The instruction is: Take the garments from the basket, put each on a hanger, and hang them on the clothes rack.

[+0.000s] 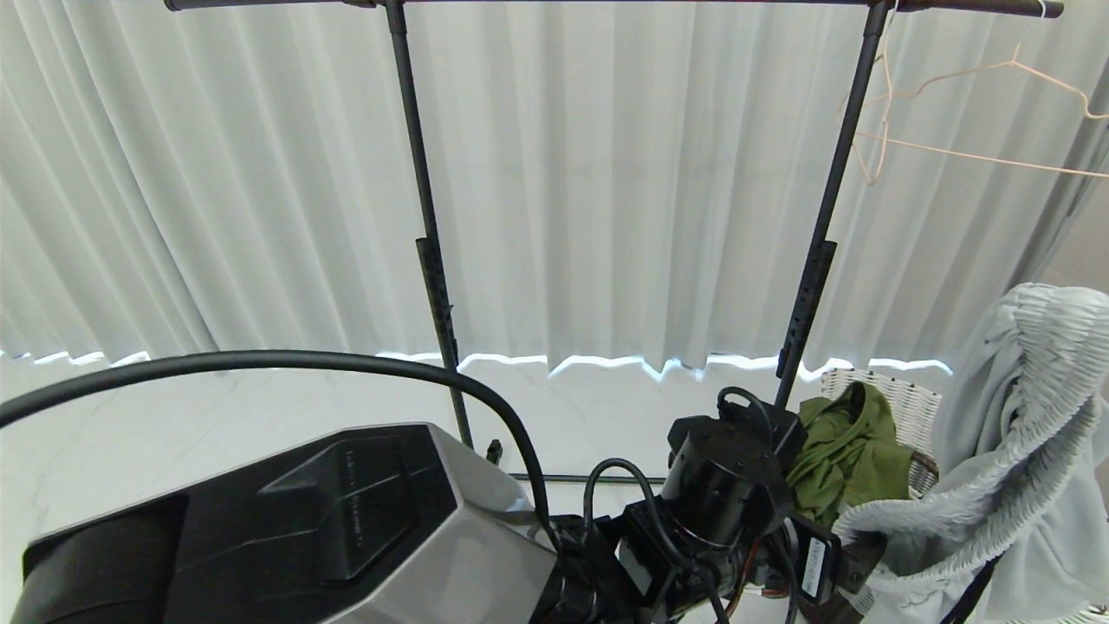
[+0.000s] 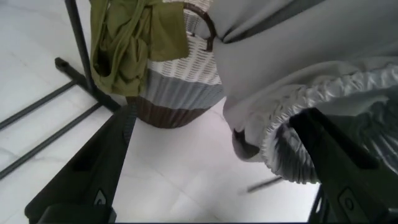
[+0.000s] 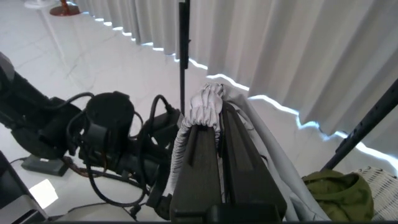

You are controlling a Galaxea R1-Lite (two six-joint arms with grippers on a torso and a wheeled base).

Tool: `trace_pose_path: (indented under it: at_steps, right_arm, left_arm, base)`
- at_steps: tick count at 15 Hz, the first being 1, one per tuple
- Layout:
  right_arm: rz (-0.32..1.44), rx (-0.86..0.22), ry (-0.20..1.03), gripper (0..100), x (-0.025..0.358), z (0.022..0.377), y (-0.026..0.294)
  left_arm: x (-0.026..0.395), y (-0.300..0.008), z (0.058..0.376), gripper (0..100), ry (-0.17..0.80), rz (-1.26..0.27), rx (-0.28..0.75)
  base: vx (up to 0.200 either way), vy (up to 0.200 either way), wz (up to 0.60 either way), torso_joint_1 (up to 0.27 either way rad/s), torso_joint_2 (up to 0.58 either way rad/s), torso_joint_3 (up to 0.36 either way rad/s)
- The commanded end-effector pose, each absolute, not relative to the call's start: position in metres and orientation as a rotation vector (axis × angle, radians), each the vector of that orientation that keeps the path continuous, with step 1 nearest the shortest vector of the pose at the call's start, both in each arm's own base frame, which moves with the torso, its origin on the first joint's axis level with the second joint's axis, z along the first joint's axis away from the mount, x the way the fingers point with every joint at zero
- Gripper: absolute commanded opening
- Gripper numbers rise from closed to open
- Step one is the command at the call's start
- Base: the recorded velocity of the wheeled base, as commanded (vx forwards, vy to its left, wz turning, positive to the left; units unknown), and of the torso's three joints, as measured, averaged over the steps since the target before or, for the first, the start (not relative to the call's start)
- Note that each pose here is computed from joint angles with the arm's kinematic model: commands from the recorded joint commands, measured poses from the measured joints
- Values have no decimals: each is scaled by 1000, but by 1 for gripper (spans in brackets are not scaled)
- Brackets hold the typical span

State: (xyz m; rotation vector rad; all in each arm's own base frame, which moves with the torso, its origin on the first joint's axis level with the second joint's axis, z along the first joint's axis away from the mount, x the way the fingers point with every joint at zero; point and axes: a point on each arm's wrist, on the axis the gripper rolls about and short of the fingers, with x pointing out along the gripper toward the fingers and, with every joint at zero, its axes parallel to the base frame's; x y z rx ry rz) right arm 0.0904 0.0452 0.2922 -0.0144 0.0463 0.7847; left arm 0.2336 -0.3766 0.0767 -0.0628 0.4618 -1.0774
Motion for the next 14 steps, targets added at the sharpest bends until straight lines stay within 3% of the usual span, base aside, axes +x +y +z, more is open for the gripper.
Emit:
trace_pose_path:
  at_steps: [1,5,8,11,14]
  right_arm:
    - [789,-15,41,0,89,293,45]
    - [767,-12,43,0,90,292,44]
    - [720,-11,44,0,98,294,41]
    - [710,-15,-39,0,112,305,45]
    - [718,-15,-96,0,124,311,49]
  left_arm:
    - [232,-375,64,0,490,-1074,-47]
    - [228,-368,63,0,462,-1065,-9]
    - [242,-347,72,0,274,-986,-18]
    - [259,-312,128,0,150,-901,-101]
    - [224,-270,185,0,51,-917,-149]
  base:
    - [0,0,0,0,0,0]
    - [0,0,0,0,0,0]
    - [0,0,0,0,0,0]
    - [0,0,0,0,0,0]
    - [0,0,0,0,0,0]
